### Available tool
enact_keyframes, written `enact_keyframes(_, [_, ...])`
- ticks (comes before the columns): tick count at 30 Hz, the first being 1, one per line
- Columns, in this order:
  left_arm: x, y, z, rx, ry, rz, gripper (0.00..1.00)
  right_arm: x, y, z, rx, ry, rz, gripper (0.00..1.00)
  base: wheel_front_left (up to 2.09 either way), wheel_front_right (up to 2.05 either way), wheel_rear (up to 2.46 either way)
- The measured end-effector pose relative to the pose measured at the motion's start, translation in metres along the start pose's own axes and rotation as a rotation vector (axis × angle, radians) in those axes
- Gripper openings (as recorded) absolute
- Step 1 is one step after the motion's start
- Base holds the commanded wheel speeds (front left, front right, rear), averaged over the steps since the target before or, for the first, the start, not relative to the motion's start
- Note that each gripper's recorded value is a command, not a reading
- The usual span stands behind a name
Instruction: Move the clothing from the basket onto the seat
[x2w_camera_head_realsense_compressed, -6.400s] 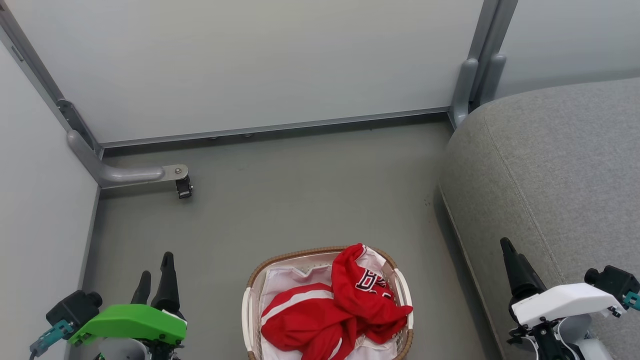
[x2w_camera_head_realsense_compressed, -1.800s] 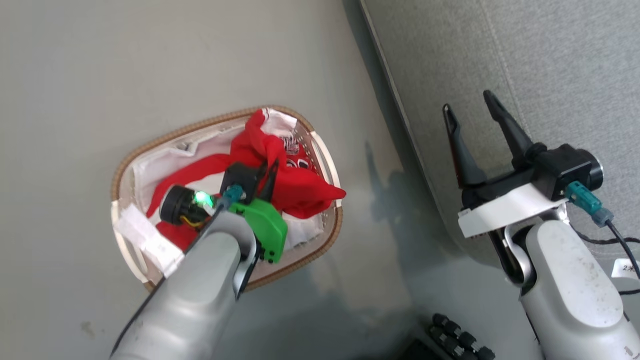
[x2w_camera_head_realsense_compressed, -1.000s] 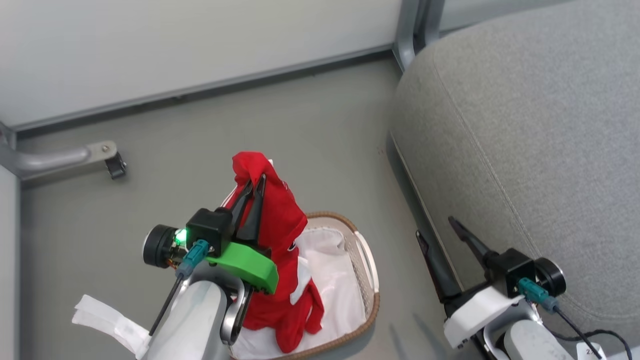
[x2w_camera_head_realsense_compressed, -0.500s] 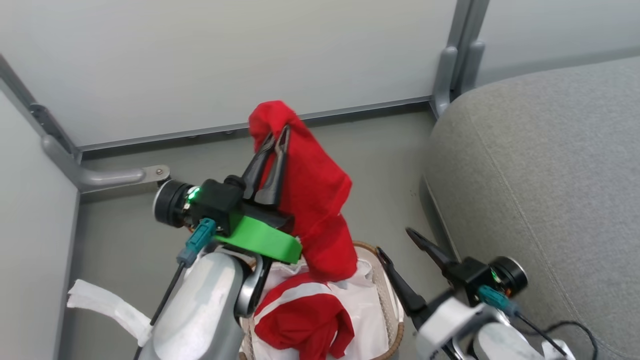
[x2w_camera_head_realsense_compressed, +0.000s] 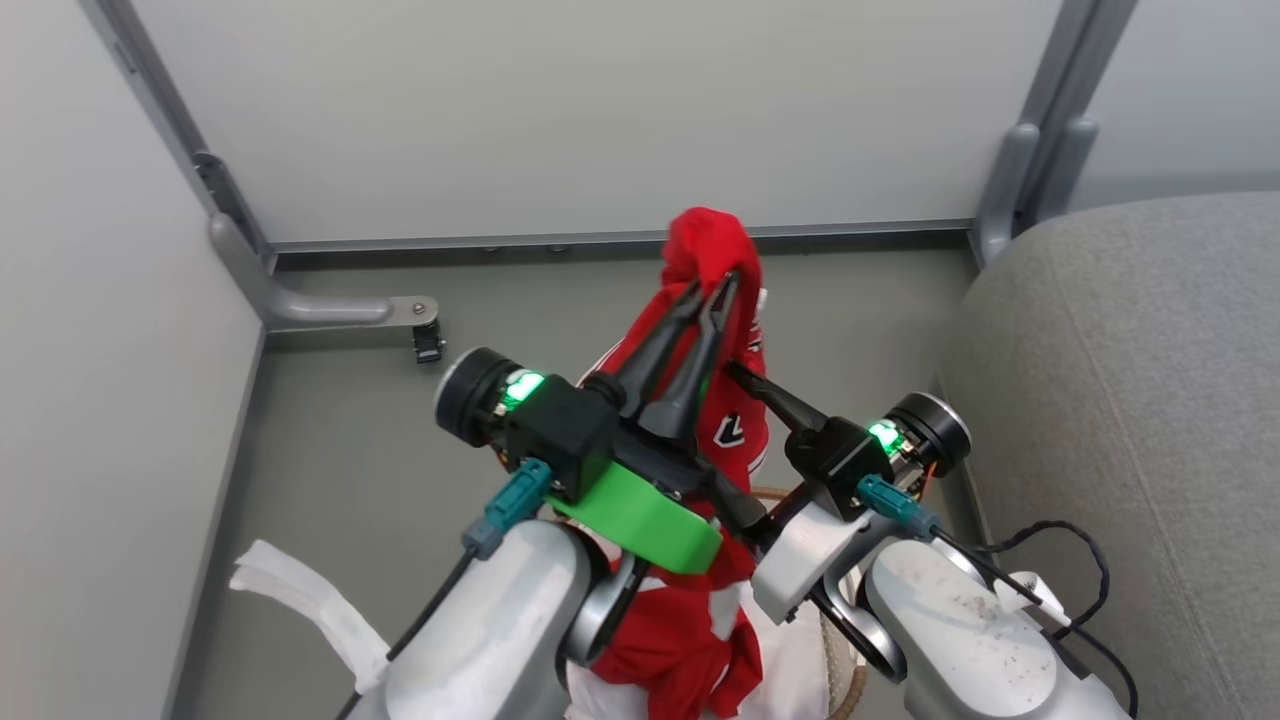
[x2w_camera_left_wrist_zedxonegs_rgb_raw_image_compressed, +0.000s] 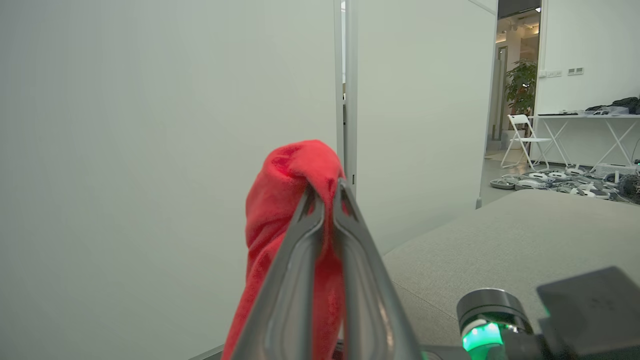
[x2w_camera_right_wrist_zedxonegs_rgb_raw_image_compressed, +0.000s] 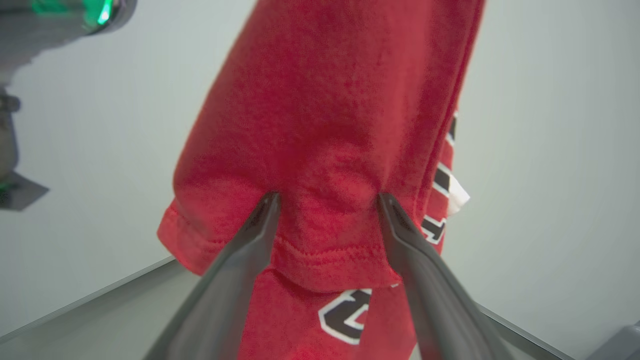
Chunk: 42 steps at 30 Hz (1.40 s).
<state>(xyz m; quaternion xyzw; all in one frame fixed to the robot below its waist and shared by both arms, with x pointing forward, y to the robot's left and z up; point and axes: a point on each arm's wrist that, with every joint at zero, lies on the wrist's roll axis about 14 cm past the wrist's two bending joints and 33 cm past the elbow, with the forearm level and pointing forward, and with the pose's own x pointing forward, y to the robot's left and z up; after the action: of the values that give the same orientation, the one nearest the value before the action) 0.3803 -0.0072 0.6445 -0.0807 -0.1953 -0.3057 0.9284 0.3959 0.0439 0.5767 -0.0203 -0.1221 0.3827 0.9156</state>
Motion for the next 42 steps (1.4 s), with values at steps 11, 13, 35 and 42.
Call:
enact_keyframes(11, [-0.011, -0.009, 0.007, -0.037, -0.004, 0.006, 0.00, 0.019, 0.008, -0.015, 0.065, 0.044, 0.013, 0.00, 0.00, 0.00, 0.00])
enact_keyframes(13, [-0.011, -0.009, 0.007, -0.039, -0.002, 0.010, 0.00, 0.019, 0.007, -0.015, 0.082, 0.042, 0.008, 0.00, 0.00, 0.00, 0.00])
enact_keyframes(35, [0.006, -0.045, -0.081, -0.017, 0.181, -0.138, 1.00, -0.107, -0.115, 0.004, 0.066, -0.013, -0.452, 0.00, 0.00, 0.00, 0.00])
enact_keyframes(42, [0.015, -0.100, -0.105, -0.118, 0.221, -0.295, 1.00, -0.177, -0.146, 0.010, 0.031, 0.004, -0.649, 0.00, 0.00, 0.00, 0.00])
